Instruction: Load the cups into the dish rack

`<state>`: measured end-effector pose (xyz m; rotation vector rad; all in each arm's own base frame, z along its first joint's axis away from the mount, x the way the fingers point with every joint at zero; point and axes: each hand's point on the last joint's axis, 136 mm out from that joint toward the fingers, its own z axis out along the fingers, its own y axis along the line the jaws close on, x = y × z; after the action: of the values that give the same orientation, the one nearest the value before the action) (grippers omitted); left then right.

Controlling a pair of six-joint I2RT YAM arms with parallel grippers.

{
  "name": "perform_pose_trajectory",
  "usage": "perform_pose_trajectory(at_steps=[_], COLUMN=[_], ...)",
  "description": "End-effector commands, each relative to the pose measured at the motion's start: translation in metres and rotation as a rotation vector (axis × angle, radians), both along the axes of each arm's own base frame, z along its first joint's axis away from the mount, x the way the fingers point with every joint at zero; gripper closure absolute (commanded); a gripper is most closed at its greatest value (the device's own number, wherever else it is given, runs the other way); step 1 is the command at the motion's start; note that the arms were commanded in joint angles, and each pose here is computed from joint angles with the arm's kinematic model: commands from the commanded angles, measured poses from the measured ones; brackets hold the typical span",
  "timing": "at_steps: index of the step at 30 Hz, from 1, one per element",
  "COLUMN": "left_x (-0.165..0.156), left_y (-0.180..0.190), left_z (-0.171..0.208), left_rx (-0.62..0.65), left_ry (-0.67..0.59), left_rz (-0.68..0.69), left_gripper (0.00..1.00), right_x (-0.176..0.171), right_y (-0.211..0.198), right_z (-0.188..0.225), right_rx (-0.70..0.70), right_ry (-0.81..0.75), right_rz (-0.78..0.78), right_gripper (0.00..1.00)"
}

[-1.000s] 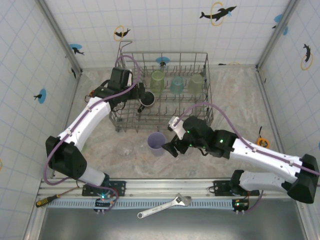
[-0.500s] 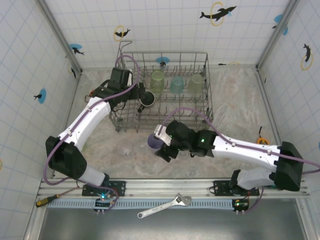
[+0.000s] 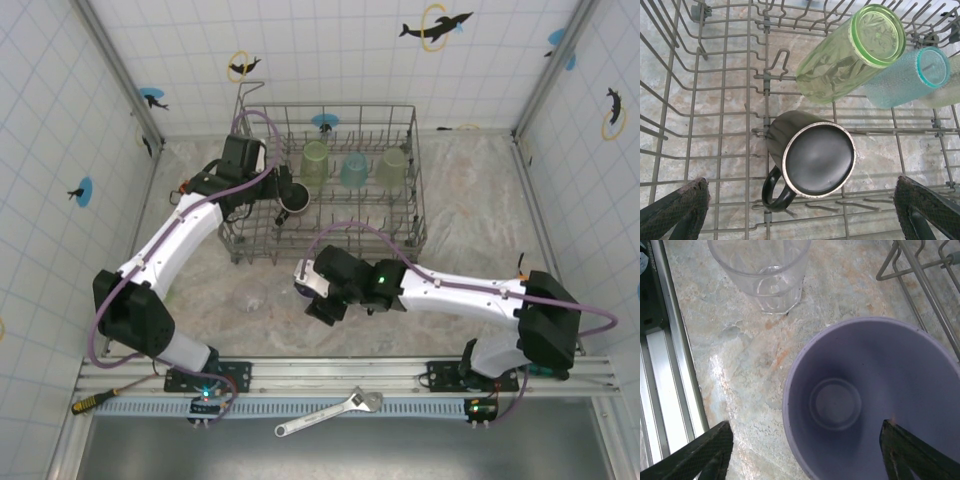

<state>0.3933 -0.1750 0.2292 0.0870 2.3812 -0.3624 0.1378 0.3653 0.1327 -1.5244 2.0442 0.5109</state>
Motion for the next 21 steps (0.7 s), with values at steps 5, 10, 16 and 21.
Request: perform_pose_trajectory(at_steps=[5,10,16,21], left_x=[0.004,0.006,0.008,0.009], left_y=[-0.002,-0.001,-0.003,-0.004], left_z=[0.002,0.001,-0.005,-0.006], left_rx=[-0.019,-0.011,-0.004,-0.002], left_ry=[-0.004,-0.003,0.016,0.018], left_rz=[0.005,0.006,0.002,0.0], left_gripper=[0.03,0.03,0.03,0.03], right_x=[0.001,0.004,0.011,0.011], right_y=[0.023,0.028,0.028,0.025], right_z=[0.003,-0.008,-0.015,-0.005], right_rx=[-0.011,-0.069,-0.129,-0.123], right_ry=[-0.008,-0.011,-0.025,-0.037], right_rz=[0.055,0.068,0.044,0.035], right_gripper=[0.32,0.52,0.86,1.0])
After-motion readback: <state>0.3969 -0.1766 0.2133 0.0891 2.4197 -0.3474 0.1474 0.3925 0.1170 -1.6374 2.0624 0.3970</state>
